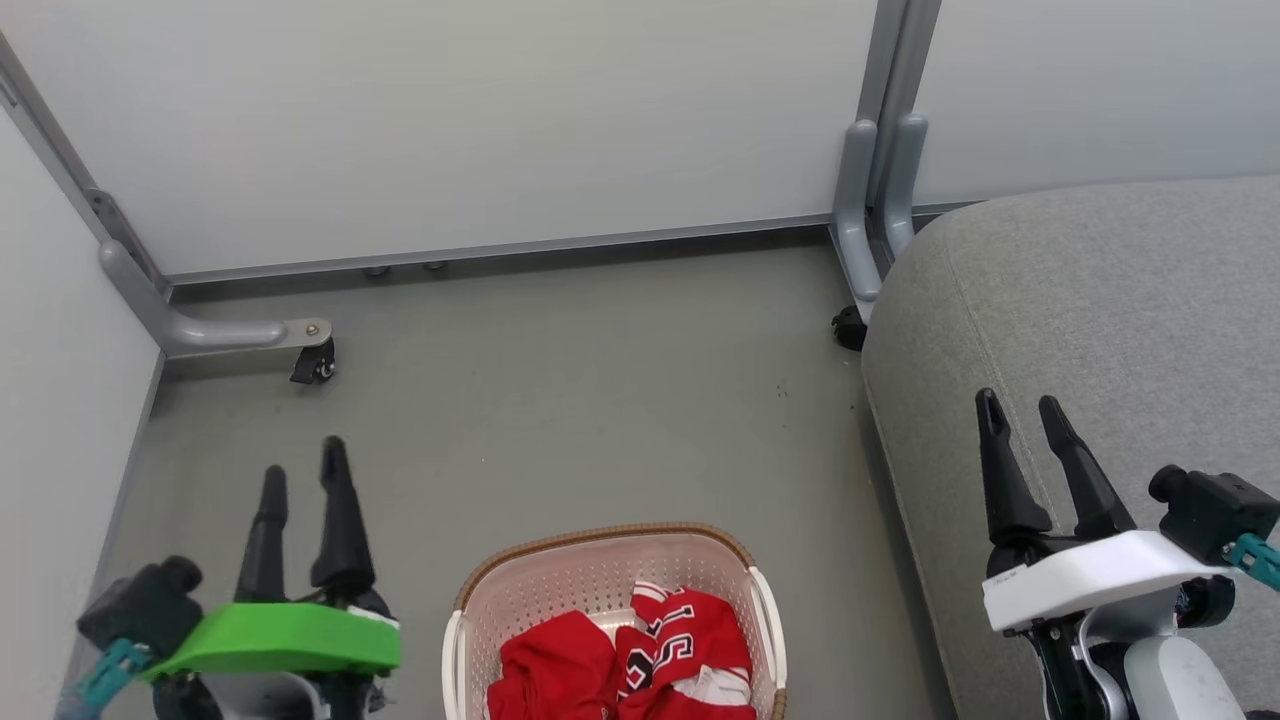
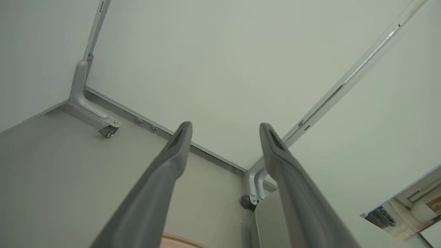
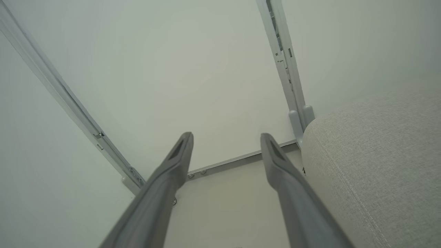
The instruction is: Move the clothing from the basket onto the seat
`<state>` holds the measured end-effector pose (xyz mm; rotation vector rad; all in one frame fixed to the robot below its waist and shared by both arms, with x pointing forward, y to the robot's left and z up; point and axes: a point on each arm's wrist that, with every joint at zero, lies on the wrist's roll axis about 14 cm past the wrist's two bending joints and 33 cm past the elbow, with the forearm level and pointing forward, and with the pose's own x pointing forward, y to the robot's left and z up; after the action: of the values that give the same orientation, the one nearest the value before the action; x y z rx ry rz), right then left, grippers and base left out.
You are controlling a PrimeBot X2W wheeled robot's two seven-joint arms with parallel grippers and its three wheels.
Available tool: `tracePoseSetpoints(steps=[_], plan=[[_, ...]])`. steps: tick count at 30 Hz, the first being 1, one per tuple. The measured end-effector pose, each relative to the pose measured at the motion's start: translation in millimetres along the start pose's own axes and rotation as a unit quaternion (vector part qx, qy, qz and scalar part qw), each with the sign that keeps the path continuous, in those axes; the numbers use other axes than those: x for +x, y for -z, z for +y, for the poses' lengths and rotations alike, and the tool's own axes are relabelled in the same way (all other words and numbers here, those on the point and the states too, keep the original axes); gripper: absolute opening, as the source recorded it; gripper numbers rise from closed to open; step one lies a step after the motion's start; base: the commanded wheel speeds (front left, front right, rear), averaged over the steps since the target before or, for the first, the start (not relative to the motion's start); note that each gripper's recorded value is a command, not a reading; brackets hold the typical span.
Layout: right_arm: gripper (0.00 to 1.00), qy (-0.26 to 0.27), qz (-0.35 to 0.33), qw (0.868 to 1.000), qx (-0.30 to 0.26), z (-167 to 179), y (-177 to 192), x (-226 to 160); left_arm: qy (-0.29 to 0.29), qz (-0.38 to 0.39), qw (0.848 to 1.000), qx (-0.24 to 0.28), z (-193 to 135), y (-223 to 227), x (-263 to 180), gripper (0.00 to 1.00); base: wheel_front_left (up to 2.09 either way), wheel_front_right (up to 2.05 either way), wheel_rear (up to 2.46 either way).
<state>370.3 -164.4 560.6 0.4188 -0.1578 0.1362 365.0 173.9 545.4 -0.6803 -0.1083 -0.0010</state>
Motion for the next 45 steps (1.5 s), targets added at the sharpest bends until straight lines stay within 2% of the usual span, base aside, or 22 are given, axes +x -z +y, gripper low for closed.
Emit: tracePoseSetpoints(steps=[10,24,29,35,41,45], plan=[[1.0,-0.019,0.008,0.997,-0.075,8.9,7.0,-6.2,0.022,0.044,0.989,0.14,-22.3,36.5,-9.0,1.0,0.0,0.0,0.0],[1.0,-0.042,0.009,0.988,-0.151,19.5,12.2,-12.2,0.037,0.064,0.967,0.244,-28.2,62.0,-23.5,1.0,0.0,0.0,0.0],[1.0,-0.049,-0.001,0.984,-0.17,24.0,8.3,-12.3,0.039,0.047,0.963,0.262,-34.8,58.2,-24.9,1.0,0.0,0.0,0.0],[1.0,-0.045,-0.014,0.985,-0.166,24.2,3.0,-13.2,0.026,0.015,0.968,0.249,-36.9,41.0,-21.3,1.0,0.0,0.0,0.0],[1.0,-0.035,-0.019,0.989,-0.143,21.2,2.7,-16.7,0.008,0.004,0.977,0.212,-24.7,32.2,-23.6,1.0,0.0,0.0,0.0],[1.0,-0.022,-0.016,0.992,-0.12,13.6,6.4,-20.6,0.006,0.006,0.978,0.207,-14.9,32.1,-26.9,1.0,0.0,0.0,0.0]])
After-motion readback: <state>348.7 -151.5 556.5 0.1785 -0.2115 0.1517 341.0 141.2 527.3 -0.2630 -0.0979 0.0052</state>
